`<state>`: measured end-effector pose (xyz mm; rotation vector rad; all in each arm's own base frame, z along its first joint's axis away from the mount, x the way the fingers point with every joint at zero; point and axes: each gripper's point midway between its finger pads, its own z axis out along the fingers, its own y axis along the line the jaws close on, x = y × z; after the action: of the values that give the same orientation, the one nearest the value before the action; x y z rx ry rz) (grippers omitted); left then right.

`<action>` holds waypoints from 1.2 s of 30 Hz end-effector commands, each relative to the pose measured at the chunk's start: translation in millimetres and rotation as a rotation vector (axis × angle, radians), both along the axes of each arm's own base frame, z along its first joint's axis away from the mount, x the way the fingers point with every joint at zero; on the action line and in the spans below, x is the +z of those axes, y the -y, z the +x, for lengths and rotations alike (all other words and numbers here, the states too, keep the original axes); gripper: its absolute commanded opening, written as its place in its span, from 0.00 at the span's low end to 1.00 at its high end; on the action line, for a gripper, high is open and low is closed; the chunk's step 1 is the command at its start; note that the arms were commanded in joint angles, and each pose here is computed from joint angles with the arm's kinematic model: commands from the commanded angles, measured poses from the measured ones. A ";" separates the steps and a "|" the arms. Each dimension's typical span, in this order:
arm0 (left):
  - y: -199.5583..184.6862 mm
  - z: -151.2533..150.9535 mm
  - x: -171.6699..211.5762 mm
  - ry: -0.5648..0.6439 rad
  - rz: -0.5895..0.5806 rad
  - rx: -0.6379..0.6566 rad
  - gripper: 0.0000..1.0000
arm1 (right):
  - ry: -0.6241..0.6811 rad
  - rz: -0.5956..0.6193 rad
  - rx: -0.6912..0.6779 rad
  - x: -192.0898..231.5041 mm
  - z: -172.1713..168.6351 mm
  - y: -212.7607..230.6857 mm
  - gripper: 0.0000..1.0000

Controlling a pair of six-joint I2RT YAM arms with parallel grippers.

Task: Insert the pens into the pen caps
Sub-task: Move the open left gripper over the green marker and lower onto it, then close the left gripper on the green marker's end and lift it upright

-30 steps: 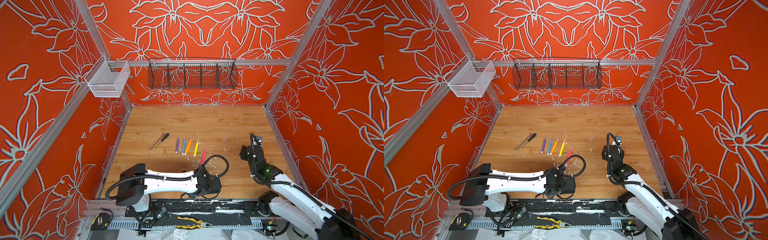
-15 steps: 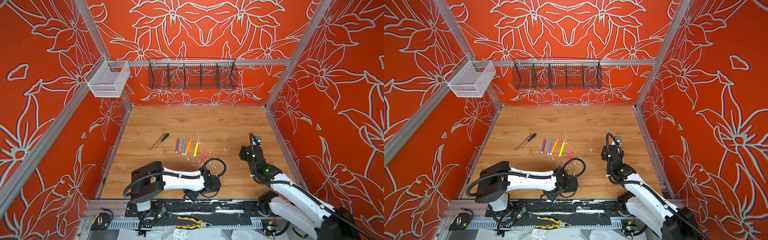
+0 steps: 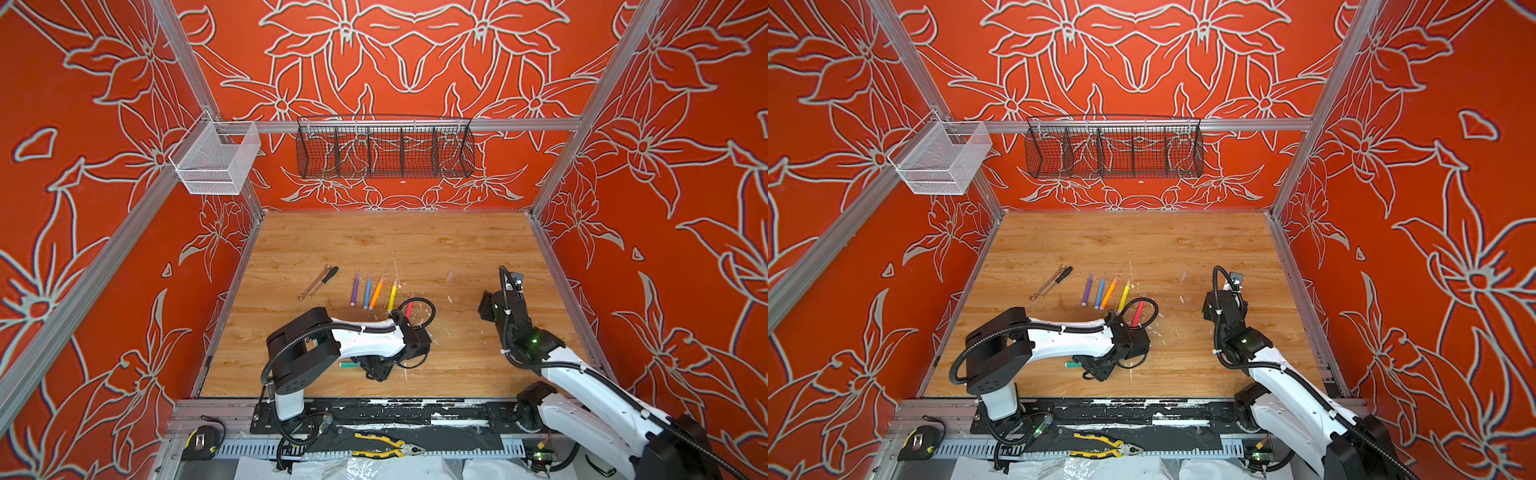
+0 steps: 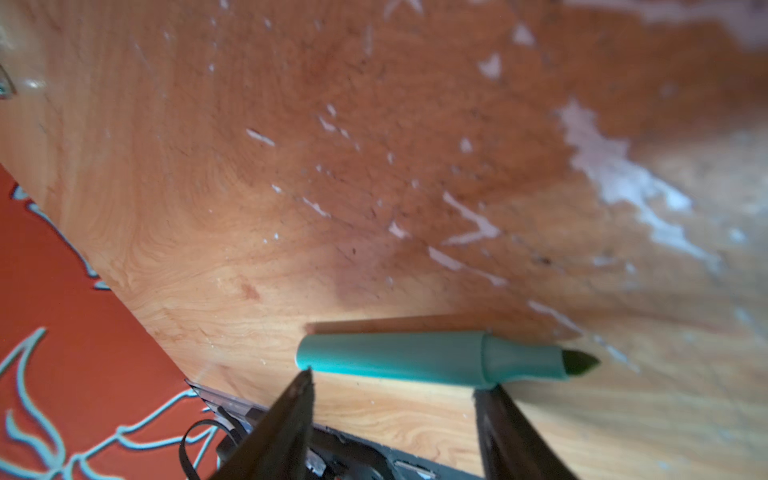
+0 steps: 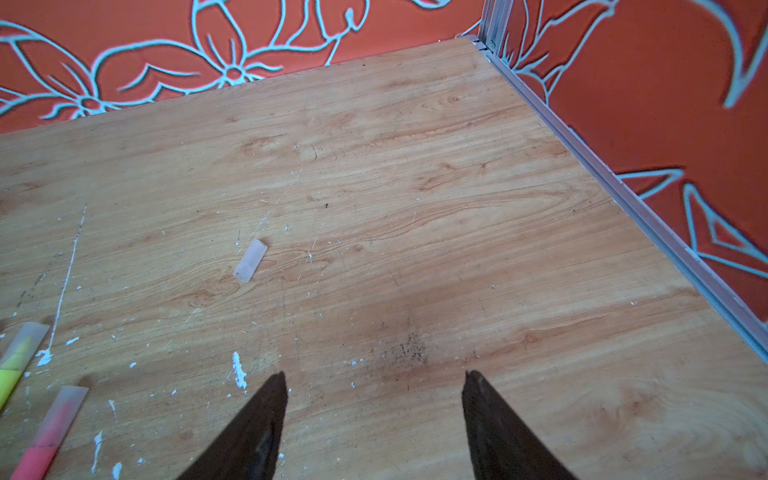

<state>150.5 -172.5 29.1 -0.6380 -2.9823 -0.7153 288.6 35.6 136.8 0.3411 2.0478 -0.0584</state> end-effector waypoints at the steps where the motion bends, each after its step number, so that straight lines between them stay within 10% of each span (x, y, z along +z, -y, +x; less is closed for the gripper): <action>1: 1.5 14.1 -11.6 -0.002 -0.023 0.039 0.54 | -0.003 -0.010 -0.006 -3.1 -0.9 2.9 0.69; 36: -45.2 -4.0 -42.1 0.022 -0.359 0.477 0.29 | -0.003 -0.012 -0.003 -2.8 -0.1 2.0 0.69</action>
<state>171.5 -148.0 13.4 0.0390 -3.2117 -0.0601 289.0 35.8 135.2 0.3394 2.0527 -0.0620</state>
